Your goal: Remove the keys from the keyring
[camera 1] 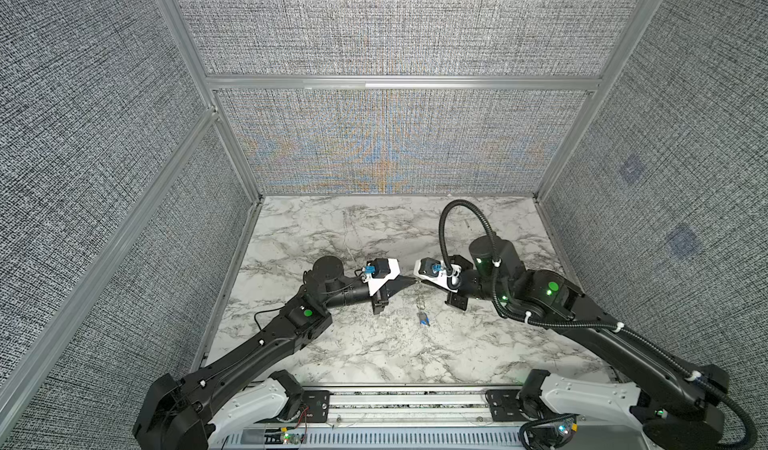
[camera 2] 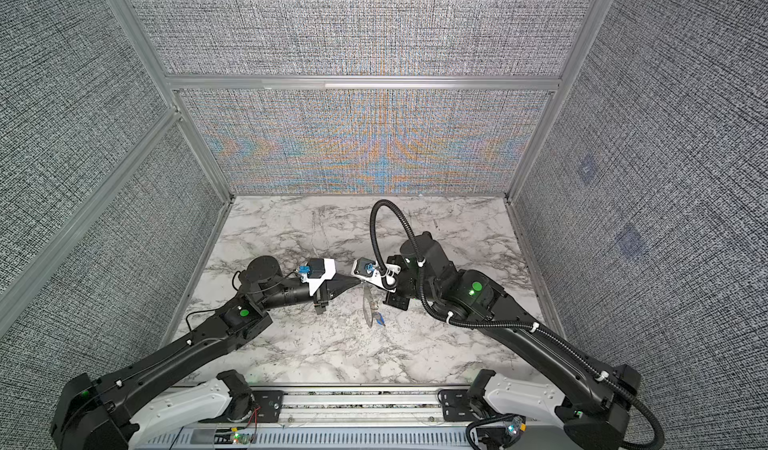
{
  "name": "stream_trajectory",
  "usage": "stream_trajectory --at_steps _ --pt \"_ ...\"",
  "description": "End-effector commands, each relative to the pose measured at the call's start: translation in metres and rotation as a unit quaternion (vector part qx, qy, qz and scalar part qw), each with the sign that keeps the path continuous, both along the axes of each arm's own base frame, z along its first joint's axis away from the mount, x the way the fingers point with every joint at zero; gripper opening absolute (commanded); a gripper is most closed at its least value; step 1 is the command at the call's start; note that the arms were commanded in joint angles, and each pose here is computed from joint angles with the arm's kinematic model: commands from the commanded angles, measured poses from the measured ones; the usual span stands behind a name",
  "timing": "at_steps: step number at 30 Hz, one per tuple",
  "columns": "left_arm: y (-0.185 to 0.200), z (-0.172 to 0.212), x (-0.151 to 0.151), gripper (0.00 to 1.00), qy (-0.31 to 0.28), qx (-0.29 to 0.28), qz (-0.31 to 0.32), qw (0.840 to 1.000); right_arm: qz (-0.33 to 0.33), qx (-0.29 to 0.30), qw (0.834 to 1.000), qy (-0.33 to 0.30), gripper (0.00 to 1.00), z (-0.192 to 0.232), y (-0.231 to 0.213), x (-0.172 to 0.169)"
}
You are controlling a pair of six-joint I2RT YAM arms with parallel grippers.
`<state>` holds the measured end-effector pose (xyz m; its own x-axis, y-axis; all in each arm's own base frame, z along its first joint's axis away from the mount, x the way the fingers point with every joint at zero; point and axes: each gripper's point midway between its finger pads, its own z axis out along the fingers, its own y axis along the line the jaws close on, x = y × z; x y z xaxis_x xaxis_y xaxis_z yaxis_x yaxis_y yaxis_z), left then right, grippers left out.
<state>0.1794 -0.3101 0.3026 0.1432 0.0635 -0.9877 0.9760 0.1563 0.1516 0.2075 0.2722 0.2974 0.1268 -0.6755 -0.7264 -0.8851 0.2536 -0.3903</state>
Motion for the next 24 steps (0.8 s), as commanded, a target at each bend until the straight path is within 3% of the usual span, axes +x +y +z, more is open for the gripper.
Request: stream_trajectory --at_steps 1,5,8,18,24 --pt "0.006 -0.010 0.007 0.26 0.007 0.016 0.030 0.999 -0.018 -0.040 0.999 -0.031 0.00 0.002 -0.011 0.009" --pt "0.010 -0.010 0.010 0.41 -0.001 0.010 0.049 0.999 -0.006 -0.030 0.999 -0.028 0.00 0.009 -0.005 0.004" --pt "0.012 -0.010 0.011 0.44 -0.001 0.008 0.054 0.999 0.002 -0.022 0.999 -0.023 0.00 0.009 -0.002 0.002" --pt "0.007 -0.010 0.008 0.47 0.002 0.005 0.038 0.999 0.000 -0.028 0.999 -0.026 0.00 0.009 0.001 0.003" --pt "-0.001 -0.010 -0.004 0.40 -0.011 0.013 -0.003 1.000 -0.006 -0.035 0.999 -0.014 0.00 0.006 0.005 0.002"
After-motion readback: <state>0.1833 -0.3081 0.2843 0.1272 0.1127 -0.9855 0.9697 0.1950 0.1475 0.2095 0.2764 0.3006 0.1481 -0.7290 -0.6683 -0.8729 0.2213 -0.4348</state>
